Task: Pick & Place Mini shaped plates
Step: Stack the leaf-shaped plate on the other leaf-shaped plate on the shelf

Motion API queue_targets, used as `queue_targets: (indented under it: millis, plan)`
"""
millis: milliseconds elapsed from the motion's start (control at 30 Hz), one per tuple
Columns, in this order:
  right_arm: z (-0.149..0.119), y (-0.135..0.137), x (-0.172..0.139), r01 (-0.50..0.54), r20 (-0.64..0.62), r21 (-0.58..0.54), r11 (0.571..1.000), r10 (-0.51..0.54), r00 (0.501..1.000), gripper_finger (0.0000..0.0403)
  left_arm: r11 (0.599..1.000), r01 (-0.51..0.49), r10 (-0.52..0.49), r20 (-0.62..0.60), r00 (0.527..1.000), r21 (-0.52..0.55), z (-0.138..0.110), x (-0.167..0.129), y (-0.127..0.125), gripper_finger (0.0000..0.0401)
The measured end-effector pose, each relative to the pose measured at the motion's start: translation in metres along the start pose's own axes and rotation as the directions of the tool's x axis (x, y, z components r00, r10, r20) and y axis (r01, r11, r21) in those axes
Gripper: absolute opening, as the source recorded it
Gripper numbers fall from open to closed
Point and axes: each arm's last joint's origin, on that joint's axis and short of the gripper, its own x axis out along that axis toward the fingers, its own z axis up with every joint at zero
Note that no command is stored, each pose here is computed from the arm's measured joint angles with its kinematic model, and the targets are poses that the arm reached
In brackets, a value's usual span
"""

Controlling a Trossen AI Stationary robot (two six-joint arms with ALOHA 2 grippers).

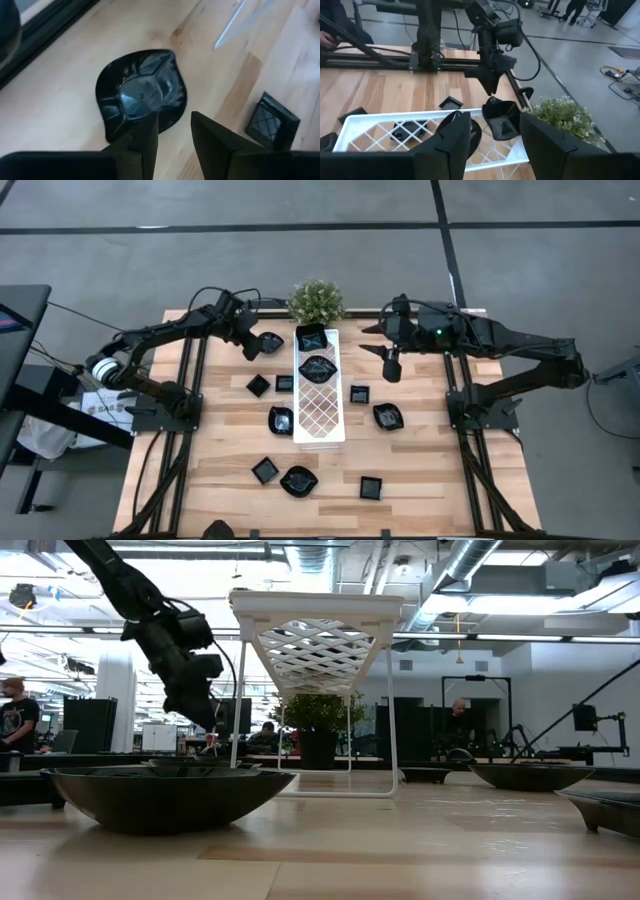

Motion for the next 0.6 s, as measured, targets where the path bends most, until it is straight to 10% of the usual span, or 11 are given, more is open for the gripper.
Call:
queue_targets:
  millis: [600]
  plan:
    - [-0.003, -0.002, 0.001, 0.002, -0.033, -0.078, 0.997, -0.005, 0.999, 0.0156, 0.996, -0.033, 0.034, 0.006, 0.999, -0.08, -0.004, -0.002, 0.018, 0.0115]
